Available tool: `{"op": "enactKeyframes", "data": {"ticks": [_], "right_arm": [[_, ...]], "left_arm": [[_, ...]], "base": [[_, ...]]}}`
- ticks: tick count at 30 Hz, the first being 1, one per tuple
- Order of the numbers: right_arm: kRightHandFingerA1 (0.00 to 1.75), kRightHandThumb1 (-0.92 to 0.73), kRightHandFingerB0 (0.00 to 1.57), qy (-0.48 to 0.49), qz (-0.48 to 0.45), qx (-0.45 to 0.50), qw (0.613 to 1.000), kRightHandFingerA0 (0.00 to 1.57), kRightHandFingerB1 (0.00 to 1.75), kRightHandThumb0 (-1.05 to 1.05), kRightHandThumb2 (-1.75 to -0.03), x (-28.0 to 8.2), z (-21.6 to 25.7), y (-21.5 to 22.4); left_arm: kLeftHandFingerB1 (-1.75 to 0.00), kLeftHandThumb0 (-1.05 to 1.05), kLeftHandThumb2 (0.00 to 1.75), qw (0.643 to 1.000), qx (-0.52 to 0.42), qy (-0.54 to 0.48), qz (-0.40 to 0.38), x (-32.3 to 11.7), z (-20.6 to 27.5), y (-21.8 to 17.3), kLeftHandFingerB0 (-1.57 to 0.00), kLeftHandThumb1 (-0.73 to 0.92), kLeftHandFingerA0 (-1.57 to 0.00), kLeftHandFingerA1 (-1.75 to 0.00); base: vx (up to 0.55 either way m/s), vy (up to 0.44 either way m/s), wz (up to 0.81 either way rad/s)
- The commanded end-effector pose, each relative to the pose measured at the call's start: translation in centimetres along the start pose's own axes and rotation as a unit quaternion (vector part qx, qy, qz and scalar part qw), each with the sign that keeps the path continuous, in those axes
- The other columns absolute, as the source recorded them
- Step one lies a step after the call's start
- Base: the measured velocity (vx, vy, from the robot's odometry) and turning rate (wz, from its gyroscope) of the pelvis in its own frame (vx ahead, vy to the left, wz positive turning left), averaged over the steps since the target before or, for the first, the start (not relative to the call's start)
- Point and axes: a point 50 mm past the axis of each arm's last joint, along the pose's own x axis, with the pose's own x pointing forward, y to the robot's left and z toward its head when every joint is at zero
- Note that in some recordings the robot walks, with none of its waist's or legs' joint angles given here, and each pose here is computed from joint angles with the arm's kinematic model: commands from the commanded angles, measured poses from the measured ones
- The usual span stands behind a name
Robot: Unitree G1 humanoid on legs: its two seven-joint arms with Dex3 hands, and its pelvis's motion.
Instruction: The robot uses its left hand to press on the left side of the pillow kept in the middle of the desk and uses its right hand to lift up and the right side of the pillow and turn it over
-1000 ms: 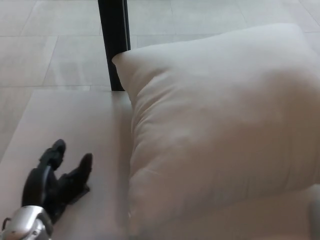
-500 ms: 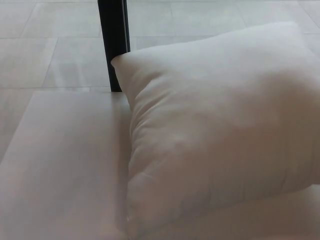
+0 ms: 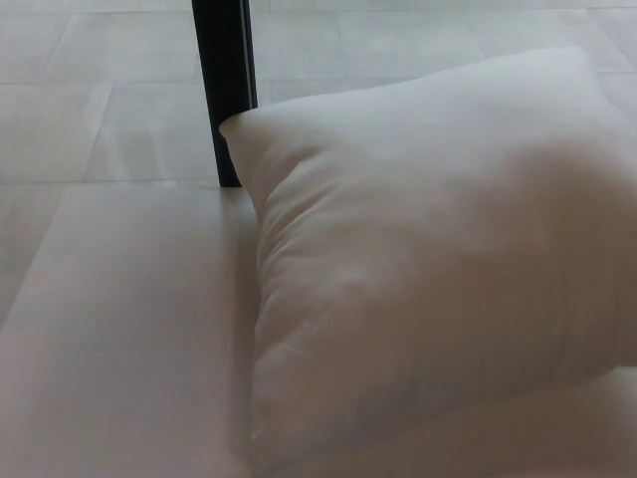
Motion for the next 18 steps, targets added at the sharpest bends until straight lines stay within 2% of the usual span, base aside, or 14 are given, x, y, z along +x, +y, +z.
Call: {"op": "enactKeyframes", "data": {"ticks": [1,3,4,5,6,7,8,9,11,13,14,15,16,18], "right_arm": [[0.65,-0.67,0.05,-0.039,-0.113,-0.081,0.989,0.20,0.50,-1.05,-1.09,-0.9,-1.4,-4.7],[0.63,-0.67,0.06,-0.032,-0.101,-0.120,0.987,0.24,0.48,-1.05,-1.09,-1.0,-1.7,-4.9],[0.62,-0.79,0.05,-0.034,-0.101,-0.120,0.987,0.36,0.54,-0.99,-0.64,-1.0,-1.6,-4.9],[0.68,-0.79,0.06,-0.034,-0.103,-0.121,0.987,0.37,0.54,-0.97,-0.63,-0.9,-1.6,-4.8],[0.69,-0.78,0.06,-0.033,-0.101,-0.126,0.986,0.39,0.51,-0.96,-0.64,-0.8,-1.7,-4.5],[1.23,-0.61,0.07,-0.031,-0.094,-0.135,0.986,0.74,0.58,-0.93,-1.00,-0.6,-1.9,-4.0],[1.04,-0.64,0.09,-0.030,-0.087,-0.145,0.985,0.87,0.59,-0.96,-1.02,-0.5,-2.1,-3.6],[1.31,-0.78,0.08,-0.031,-0.080,-0.159,0.984,0.89,0.57,-0.89,-0.65,-0.5,-2.1,-3.4],[1.30,-0.75,0.16,-0.033,-0.068,-0.167,0.983,0.91,0.57,-0.87,-0.64,-0.3,-2.4,-3.0],[0.63,-0.73,0.19,-0.038,-0.047,-0.195,0.979,0.14,0.51,-0.84,-0.64,-0.3,-2.5,-2.8],[0.63,-0.73,0.19,-0.038,-0.044,-0.201,0.978,0.14,0.51,-0.84,-0.64,-0.3,-2.5,-2.8],[0.64,-0.68,0.19,-0.038,-0.040,-0.216,0.975,0.20,0.53,-0.83,-0.61,-0.3,-2.5,-2.7],[0.95,-0.63,0.20,-0.035,-0.046,-0.239,0.969,0.47,0.56,-0.79,-0.59,-0.4,-2.5,-2.7],[1.69,-0.49,0.26,-0.037,-0.054,-0.254,0.965,0.95,0.56,-0.59,-0.55,-0.4,-2.5,-2.8]], "left_arm": [[-0.80,-1.05,0.76,0.965,0.250,-0.039,0.066,-1.5,-1.0,6.4,-0.01,0.28,0.00,-0.78],[-0.81,-0.97,0.80,0.958,0.285,-0.023,0.035,-1.3,-1.0,5.5,-0.11,0.33,-0.09,-0.82],[-0.84,-1.05,0.75,0.956,0.293,-0.021,0.025,-1.1,-0.8,4.9,-0.07,0.30,-0.36,-1.02],[-0.92,-1.05,0.54,0.957,0.290,-0.019,0.015,-0.8,-0.5,4.3,-0.07,0.38,-0.50,-0.92],[-0.91,-1.05,0.79,0.957,0.289,-0.020,0.004,-0.7,-0.3,3.8,-0.05,0.36,-0.32,-0.83],[-0.85,-1.05,0.79,0.955,0.294,-0.021,-0.010,-0.5,0.1,3.2,-0.07,0.35,-0.46,-0.84],[-0.81,-1.05,0.81,0.953,0.302,-0.018,-0.014,-0.4,0.3,3.1,-0.11,0.36,-0.41,-0.88],[-0.84,-1.00,0.54,0.956,0.293,-0.007,-0.017,-0.4,0.2,3.2,-0.16,0.36,-0.28,-0.93],[-0.83,-1.04,0.54,0.956,0.291,0.005,-0.028,-0.4,0.3,3.4,-0.18,0.38,-0.25,-0.94],[-0.81,-1.00,0.75,0.952,0.303,0.035,-0.017,-0.3,0.2,3.8,-0.27,0.27,-0.45,-1.09],[-0.81,-1.00,0.75,0.954,0.296,0.043,-0.016,-0.3,0.2,3.9,-0.27,0.27,-0.45,-1.09],[-0.79,-0.91,0.52,0.957,0.285,0.056,-0.017,-0.4,0.0,4.3,-0.28,0.33,-0.86,-1.20],[-0.75,-0.92,0.73,0.955,0.288,0.073,-0.015,-0.4,-0.2,4.7,-0.28,0.25,-0.84,-1.20],[-0.80,-0.93,0.65,0.953,0.293,0.079,-0.009,-0.4,-0.3,5.0,-0.30,0.22,-0.81,-1.21]], "base": [[0.00,0.000,0.00],[0.00,0.000,0.00],[0.00,0.000,0.00],[0.00,0.000,0.00],[0.00,0.000,0.00],[0.00,0.000,0.00],[0.00,0.000,0.00],[0.00,0.000,0.00],[0.00,0.000,0.00],[0.00,0.000,0.00],[0.00,0.000,0.00],[0.00,0.000,0.00],[0.00,0.000,0.00],[0.00,0.000,0.00]]}}
